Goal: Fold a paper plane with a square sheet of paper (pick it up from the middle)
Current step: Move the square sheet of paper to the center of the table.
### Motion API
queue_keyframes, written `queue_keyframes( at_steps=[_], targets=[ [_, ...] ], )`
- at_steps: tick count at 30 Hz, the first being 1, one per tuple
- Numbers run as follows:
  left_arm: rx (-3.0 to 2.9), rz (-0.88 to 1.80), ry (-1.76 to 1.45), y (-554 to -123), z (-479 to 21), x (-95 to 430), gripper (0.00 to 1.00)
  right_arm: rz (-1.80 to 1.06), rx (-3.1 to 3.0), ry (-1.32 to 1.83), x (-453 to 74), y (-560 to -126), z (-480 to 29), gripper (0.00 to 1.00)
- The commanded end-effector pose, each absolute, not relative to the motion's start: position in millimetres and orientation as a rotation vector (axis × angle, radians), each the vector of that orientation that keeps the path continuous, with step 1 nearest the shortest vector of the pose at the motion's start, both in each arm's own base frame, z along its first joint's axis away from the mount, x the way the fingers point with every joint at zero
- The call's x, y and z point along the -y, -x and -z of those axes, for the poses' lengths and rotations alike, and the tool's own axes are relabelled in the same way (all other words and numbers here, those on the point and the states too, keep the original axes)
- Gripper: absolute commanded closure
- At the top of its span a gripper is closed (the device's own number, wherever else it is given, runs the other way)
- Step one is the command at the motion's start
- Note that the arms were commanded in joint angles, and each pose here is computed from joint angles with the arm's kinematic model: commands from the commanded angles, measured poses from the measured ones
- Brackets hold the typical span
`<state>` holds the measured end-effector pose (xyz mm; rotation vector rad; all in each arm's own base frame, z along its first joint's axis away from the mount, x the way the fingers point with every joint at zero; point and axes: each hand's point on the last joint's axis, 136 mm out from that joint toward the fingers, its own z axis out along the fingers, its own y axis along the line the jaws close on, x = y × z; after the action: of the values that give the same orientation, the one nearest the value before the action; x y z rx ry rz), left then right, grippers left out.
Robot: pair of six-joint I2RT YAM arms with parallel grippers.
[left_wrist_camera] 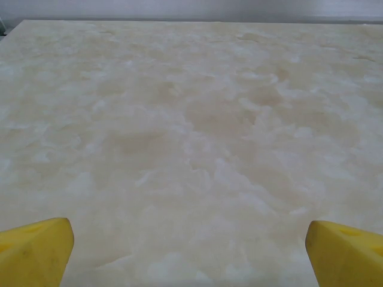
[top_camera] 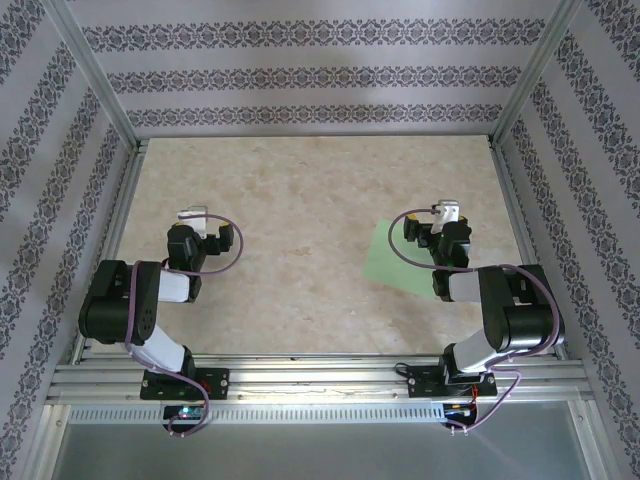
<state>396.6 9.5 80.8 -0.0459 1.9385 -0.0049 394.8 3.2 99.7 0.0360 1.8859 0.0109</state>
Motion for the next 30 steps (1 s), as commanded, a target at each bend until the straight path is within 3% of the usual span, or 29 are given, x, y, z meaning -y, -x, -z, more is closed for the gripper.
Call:
queue_keyframes(
  at_steps=[1,30],
  targets=[
    [-1.919,0.006,0.015,-401.1,-87.3,-6.8,0.01,-0.022,-1.848,-0.015,-4.8,-399.0,-108.2,0.02],
    [-1.916,0.004,0.017,-400.5,-87.5,-7.4,0.00,-0.042,-1.845,-0.005,-6.5,-397.9,-108.3,0.02]
  ],
)
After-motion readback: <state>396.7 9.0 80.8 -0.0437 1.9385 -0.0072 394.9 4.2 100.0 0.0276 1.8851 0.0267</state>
